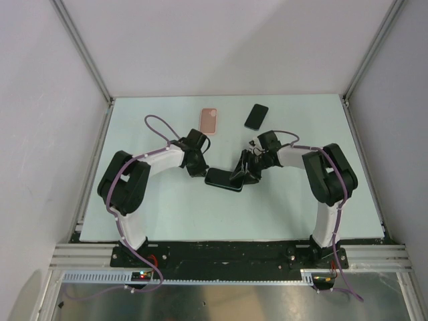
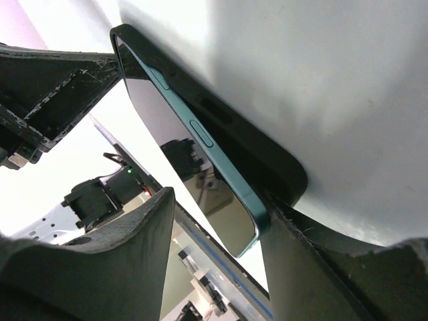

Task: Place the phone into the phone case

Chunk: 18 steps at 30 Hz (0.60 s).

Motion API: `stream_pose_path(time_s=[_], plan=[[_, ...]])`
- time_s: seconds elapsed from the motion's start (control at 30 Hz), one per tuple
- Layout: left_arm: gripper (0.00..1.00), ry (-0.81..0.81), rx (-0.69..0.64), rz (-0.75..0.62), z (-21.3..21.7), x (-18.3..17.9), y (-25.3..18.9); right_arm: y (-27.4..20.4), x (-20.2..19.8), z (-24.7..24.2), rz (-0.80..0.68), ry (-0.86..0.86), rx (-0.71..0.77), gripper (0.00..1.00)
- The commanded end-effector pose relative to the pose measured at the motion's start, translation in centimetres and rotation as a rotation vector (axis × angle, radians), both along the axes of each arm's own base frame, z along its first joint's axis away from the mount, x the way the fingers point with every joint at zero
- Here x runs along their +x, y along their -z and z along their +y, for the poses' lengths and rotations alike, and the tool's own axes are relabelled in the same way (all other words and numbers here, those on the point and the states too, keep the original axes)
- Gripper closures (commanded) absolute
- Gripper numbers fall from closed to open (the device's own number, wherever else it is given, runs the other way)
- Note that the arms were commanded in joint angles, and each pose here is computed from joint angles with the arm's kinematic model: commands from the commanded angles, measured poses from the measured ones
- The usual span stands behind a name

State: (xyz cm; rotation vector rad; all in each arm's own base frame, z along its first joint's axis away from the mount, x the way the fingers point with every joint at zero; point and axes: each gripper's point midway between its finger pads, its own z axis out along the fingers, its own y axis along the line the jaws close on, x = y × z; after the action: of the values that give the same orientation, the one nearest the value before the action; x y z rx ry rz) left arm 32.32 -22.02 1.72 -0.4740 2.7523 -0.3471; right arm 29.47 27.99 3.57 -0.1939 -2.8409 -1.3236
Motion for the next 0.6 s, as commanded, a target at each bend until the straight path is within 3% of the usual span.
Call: stream_pose_path(time_s=[0.0, 0.57], plan=[[1.00, 0.017, -0.055, -0.020, -1.2, 0.6, -0.6, -0.3, 0.5, -1.5, -0.055, 0.019, -0.082, 0.43], [1.00, 0.017, -0.064, -0.021, -1.1, 0.8, -0.8, -1.2, 1.2, -5.4, -0.160, 0.092, -0.263, 0.43]])
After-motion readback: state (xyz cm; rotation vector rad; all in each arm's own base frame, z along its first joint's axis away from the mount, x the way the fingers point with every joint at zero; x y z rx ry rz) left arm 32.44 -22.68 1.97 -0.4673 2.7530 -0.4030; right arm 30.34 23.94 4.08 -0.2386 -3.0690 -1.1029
